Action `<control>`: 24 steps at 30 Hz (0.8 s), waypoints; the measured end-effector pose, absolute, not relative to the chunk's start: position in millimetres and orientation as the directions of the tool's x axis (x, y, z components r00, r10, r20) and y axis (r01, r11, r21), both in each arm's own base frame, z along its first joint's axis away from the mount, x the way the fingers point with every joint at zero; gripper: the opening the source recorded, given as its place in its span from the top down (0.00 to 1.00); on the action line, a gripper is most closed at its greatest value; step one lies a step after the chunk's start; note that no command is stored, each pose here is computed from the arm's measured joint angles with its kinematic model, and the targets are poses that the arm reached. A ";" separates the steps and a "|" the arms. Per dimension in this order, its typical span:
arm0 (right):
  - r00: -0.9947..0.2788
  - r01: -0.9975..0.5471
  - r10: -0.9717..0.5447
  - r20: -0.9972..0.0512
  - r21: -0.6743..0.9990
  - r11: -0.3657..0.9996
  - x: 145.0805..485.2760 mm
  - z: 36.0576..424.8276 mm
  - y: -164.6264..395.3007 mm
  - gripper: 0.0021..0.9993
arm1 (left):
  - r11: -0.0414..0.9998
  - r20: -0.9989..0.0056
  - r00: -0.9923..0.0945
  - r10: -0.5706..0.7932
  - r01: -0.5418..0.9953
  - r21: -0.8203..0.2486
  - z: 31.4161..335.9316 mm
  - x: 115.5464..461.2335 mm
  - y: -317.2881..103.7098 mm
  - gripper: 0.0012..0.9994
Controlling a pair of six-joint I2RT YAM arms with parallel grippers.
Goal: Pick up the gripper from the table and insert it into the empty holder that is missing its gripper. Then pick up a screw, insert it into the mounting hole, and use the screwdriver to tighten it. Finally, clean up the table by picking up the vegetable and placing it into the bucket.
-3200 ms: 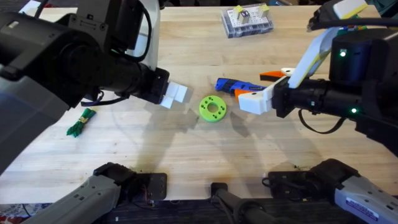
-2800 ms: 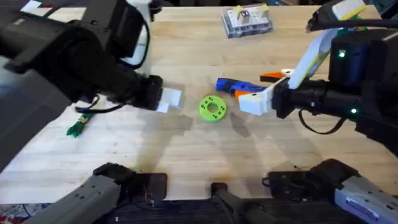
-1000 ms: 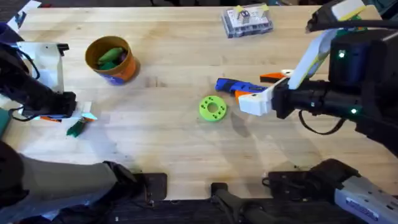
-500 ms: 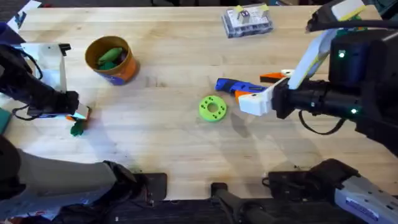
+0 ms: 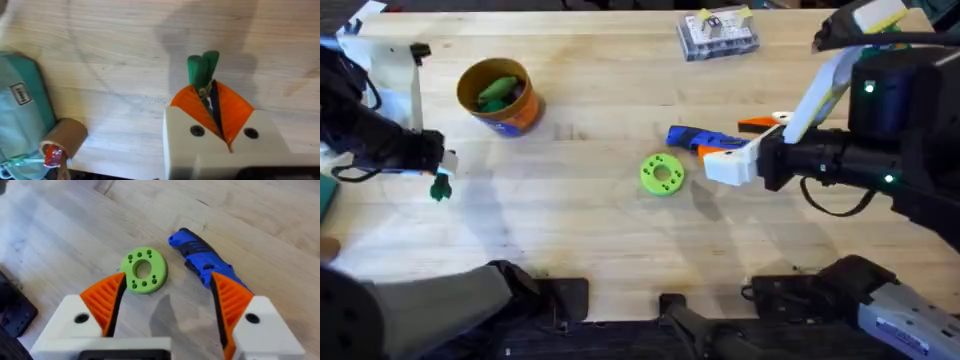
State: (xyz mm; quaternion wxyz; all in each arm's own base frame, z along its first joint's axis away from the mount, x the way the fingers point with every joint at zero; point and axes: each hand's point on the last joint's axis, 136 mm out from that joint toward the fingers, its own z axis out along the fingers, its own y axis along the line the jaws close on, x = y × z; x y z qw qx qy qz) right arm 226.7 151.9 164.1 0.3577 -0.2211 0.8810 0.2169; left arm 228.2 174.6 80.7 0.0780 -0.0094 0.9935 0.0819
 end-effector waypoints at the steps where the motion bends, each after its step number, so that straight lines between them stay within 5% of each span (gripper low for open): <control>1: -0.646 -0.545 -0.234 -0.726 0.224 0.808 226.8 164.1 151.8 0.02 | 0.983 -0.185 -0.983 0.014 -0.020 0.180 89.6 232.3 171.5 0.98; 10: -0.646 -0.545 -0.235 -0.726 0.224 0.808 226.7 164.1 151.9 0.02 | 0.950 -0.453 -0.874 0.177 0.030 0.312 173.4 266.3 138.6 0.98; 16: -0.646 -0.545 -0.234 -0.726 0.224 0.808 226.8 164.2 151.9 0.02 | 0.969 -0.720 -0.674 0.168 -0.020 0.246 232.1 313.7 120.5 0.98; 24: -0.646 -0.545 -0.235 -0.726 0.224 0.808 226.7 164.1 151.9 0.02 | 0.993 -0.756 -0.644 0.118 0.090 0.078 215.7 347.0 85.5 0.98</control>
